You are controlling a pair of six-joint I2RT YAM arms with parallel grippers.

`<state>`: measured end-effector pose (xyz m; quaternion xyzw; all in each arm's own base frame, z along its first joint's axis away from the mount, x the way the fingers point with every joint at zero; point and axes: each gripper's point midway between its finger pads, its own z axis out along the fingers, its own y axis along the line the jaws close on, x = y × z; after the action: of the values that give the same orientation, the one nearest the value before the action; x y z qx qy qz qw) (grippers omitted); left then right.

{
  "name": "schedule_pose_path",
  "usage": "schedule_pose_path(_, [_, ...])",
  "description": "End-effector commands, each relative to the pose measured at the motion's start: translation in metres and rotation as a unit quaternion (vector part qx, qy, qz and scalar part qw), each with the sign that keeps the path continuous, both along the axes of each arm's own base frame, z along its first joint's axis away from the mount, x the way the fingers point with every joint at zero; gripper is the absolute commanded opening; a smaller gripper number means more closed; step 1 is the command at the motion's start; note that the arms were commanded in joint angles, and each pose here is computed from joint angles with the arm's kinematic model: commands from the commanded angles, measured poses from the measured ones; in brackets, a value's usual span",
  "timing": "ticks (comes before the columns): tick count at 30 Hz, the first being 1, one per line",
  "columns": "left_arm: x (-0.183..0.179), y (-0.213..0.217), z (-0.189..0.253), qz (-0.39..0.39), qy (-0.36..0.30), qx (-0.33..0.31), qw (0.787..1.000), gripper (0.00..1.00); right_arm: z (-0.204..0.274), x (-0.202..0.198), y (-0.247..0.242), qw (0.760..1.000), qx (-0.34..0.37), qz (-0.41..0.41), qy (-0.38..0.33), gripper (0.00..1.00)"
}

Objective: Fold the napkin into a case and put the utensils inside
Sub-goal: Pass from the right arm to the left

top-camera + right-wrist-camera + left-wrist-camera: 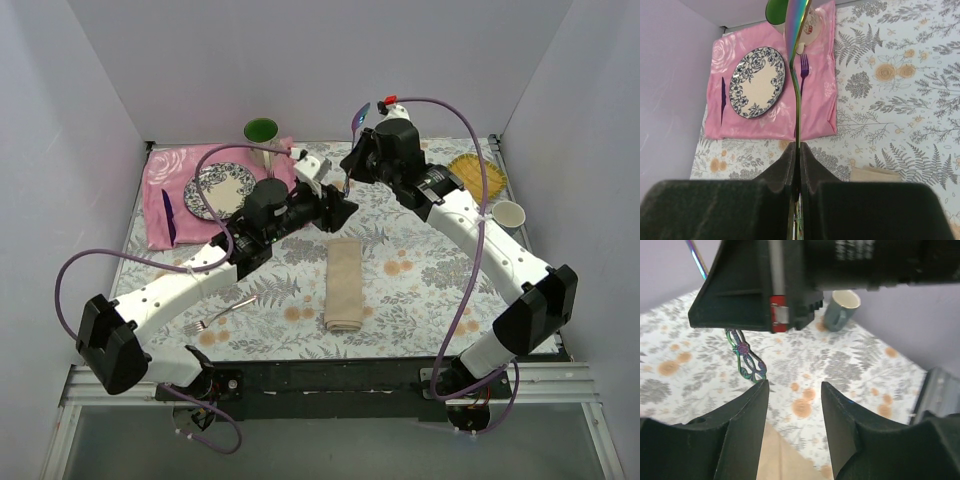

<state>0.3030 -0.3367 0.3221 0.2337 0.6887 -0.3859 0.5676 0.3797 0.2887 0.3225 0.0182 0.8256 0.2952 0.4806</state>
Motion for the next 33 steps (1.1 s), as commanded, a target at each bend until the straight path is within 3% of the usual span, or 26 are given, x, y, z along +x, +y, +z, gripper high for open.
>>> schedule_pose_path(1, [0.008,0.020,0.004,0.070,-0.127,0.087,0.986,0.46,0.019,0.005,0.002,0.999,0.045,-0.030,0.006,0.01])
schedule_pose_path(6, [0.011,0.014,-0.004,0.079,-0.202,0.152,0.964,0.45,0.016,-0.003,0.006,0.998,0.053,-0.018,0.021,0.01])
schedule_pose_path(17, [0.030,0.016,-0.019,0.115,-0.230,0.221,0.941,0.33,0.009,-0.015,0.014,0.998,0.055,-0.010,0.037,0.01])
schedule_pose_path(25, [0.041,0.024,-0.011,0.159,-0.275,0.246,0.916,0.30,0.004,-0.015,0.015,0.996,0.066,-0.023,0.057,0.01])
schedule_pose_path(28, [0.036,0.033,0.003,0.147,-0.224,0.199,0.943,0.32,0.018,-0.010,0.015,0.999,0.038,0.004,0.001,0.01])
schedule_pose_path(29, [0.033,0.055,0.010,0.151,-0.198,0.191,0.950,0.34,0.020,-0.008,0.012,0.999,0.014,0.021,-0.023,0.01])
schedule_pose_path(30, [0.016,0.049,0.014,0.093,-0.162,0.138,0.973,0.44,0.028,-0.003,0.004,0.998,0.018,0.029,-0.049,0.01])
schedule_pose_path(32, [0.009,0.083,0.023,0.086,-0.109,0.095,0.986,0.55,0.031,-0.010,0.004,0.996,0.021,0.064,-0.067,0.01])
schedule_pose_path(33, [0.002,0.082,0.032,0.068,-0.059,0.049,0.995,0.59,0.056,-0.015,0.000,0.989,0.025,0.080,-0.126,0.01])
